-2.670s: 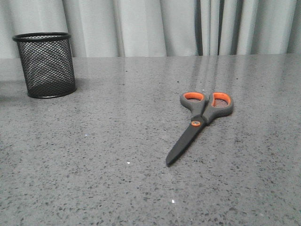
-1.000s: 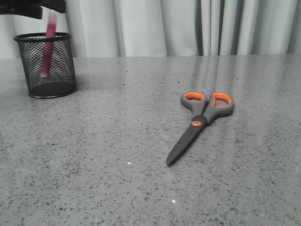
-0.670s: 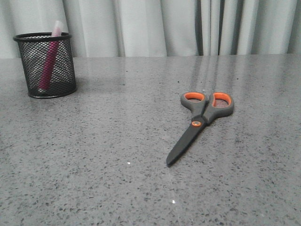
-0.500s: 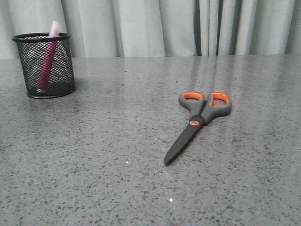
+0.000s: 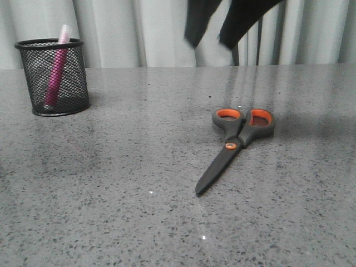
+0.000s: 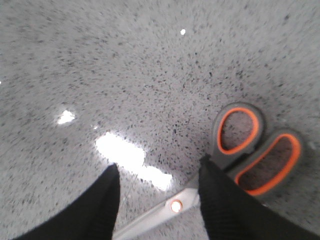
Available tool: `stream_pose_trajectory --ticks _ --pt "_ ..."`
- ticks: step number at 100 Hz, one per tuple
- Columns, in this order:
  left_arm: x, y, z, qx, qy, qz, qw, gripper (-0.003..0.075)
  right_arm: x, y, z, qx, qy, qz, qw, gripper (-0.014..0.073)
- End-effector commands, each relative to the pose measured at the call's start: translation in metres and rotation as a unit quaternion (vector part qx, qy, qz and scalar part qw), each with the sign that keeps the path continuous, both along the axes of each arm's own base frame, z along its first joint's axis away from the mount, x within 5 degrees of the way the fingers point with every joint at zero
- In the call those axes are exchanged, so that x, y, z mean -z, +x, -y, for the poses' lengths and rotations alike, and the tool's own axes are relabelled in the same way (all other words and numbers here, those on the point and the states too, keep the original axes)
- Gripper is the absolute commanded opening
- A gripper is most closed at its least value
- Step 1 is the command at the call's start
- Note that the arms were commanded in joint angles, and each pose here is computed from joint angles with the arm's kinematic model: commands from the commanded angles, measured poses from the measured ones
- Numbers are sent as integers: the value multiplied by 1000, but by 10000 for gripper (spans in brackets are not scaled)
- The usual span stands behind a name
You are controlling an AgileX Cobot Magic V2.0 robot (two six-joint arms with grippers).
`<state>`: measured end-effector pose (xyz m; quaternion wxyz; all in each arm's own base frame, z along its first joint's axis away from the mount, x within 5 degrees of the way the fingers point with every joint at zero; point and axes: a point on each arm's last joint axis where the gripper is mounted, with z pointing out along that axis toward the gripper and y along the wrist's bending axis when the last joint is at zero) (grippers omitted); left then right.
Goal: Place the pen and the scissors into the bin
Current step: 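Move the right gripper over the scissors and descend toward the handles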
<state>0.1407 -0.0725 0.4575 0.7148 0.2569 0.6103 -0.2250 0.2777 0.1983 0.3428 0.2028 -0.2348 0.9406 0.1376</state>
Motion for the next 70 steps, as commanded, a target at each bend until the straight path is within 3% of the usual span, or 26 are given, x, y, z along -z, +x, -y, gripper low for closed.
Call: stream_pose_trajectory --ticks 1,24,49,59,70 --pt "-11 -13 -1 -2 -20 26 999 316 -10 9 -6 17 5 -2 1000 395" --pt "-12 -23 5 15 7 46 999 316 -12 14 -6 42 9 13 999 419" --pt "-15 -22 5 0 -9 53 999 316 -36 -18 9 56 25 25 998 418" --pt "-15 -23 7 5 -12 54 998 316 -26 -37 16 72 22 19 997 414" --pt "-15 -26 10 19 -13 54 998 316 -12 -55 20 98 52 25 994 414"
